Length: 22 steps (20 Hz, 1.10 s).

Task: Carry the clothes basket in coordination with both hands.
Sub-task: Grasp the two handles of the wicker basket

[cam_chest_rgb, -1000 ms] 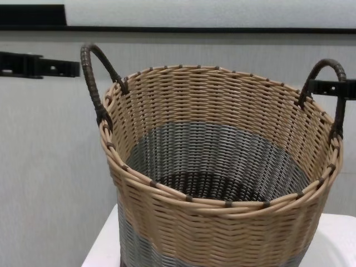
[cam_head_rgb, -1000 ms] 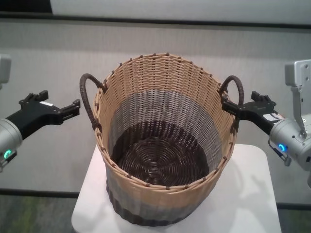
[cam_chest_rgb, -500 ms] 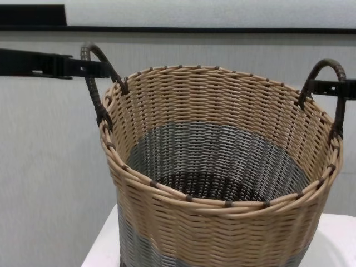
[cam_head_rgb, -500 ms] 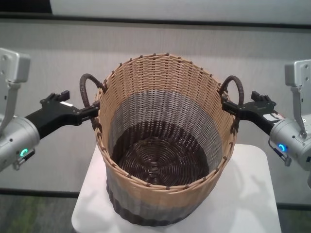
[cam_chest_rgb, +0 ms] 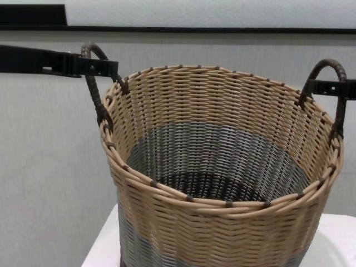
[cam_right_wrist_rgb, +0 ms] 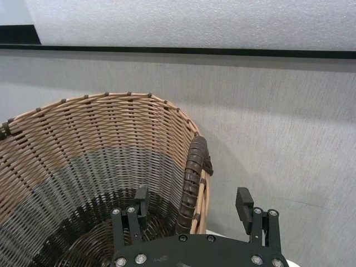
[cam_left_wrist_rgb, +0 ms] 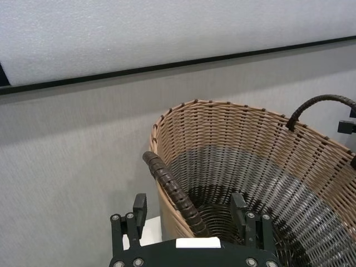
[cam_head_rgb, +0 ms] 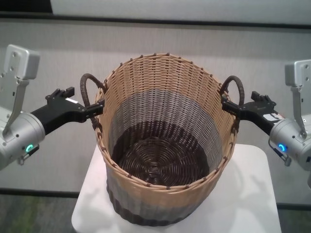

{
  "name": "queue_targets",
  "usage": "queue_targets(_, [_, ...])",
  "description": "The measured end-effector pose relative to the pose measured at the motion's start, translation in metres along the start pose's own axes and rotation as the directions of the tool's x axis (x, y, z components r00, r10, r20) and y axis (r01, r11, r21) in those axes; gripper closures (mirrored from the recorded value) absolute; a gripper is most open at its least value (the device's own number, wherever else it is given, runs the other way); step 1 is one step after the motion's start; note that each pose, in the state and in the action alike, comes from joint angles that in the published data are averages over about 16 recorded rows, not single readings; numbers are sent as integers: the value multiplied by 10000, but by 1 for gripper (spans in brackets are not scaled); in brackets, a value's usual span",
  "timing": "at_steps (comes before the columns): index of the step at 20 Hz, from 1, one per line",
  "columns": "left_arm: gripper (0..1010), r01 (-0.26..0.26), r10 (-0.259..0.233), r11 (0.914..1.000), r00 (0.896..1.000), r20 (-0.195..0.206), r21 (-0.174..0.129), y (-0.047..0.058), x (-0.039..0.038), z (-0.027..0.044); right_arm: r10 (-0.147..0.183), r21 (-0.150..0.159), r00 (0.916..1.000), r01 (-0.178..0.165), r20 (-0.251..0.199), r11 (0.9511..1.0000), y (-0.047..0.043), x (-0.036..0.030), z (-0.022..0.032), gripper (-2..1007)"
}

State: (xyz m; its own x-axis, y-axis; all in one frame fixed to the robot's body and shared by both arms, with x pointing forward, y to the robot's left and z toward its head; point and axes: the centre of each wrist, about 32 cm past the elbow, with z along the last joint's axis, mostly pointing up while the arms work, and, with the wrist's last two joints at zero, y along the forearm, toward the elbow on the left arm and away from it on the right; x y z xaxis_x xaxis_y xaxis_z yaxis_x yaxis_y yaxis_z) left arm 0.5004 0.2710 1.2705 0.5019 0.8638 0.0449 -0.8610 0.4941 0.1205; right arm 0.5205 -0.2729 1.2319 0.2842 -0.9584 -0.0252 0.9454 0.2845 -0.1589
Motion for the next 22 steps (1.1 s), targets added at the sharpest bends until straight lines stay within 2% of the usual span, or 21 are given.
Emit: queue_targets(22, [11,228,-227,9997,9995,213,-63,-252,-4,-11,0,0,10000,0,0,10000,0,0,0,4])
